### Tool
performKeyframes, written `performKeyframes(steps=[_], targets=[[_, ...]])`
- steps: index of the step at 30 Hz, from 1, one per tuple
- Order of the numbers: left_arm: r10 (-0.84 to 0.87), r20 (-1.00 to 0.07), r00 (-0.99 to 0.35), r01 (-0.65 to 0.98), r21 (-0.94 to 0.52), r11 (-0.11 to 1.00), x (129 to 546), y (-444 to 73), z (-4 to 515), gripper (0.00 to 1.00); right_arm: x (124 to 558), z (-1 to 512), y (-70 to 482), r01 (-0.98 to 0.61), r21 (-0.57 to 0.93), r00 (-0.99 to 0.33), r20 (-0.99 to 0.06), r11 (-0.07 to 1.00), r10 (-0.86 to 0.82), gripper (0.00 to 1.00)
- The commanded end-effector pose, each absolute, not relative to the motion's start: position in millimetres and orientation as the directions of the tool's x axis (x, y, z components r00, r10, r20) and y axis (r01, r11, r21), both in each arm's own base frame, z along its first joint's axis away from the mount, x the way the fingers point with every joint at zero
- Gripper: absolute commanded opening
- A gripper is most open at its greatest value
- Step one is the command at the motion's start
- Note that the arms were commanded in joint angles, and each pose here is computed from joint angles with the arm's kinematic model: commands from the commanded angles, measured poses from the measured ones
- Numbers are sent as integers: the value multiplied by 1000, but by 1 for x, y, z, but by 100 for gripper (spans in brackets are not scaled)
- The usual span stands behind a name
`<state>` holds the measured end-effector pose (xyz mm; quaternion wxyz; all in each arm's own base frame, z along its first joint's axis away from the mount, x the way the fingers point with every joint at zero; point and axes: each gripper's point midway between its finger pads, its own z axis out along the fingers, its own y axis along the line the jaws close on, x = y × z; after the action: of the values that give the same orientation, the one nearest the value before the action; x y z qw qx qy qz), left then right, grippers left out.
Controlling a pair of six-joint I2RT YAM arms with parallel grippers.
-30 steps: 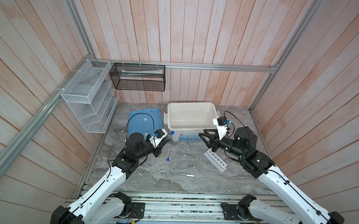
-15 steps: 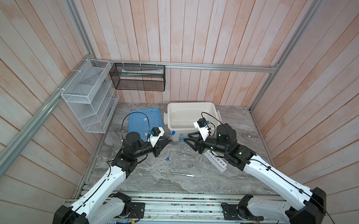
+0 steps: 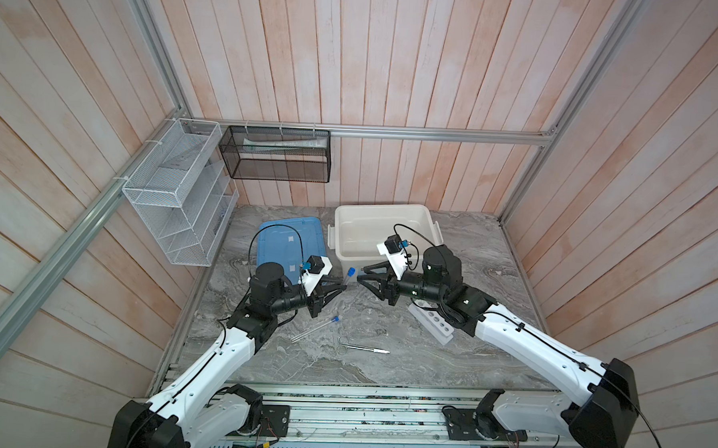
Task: Organize the chemistry lab equipment
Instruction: 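Close the right gripper on the blue cap above the left gripper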
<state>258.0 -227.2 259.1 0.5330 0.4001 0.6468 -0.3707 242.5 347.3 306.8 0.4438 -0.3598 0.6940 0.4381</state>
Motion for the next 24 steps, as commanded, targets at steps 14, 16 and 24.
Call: performKeyframes(steps=[14, 16, 24], targets=[[112, -988, -104, 925, -55, 377, 254, -229, 265, 19, 238, 314, 368, -914, 310, -340, -937, 263, -76, 37], [112, -989, -101, 925, -52, 378, 254, -229, 265, 19, 238, 313, 370, -915, 313, -342, -937, 254, -76, 37], [113, -989, -96, 923, -46, 381, 254, -228, 265, 19, 239, 308, 375, -915, 325, -352, -933, 241, -79, 37]])
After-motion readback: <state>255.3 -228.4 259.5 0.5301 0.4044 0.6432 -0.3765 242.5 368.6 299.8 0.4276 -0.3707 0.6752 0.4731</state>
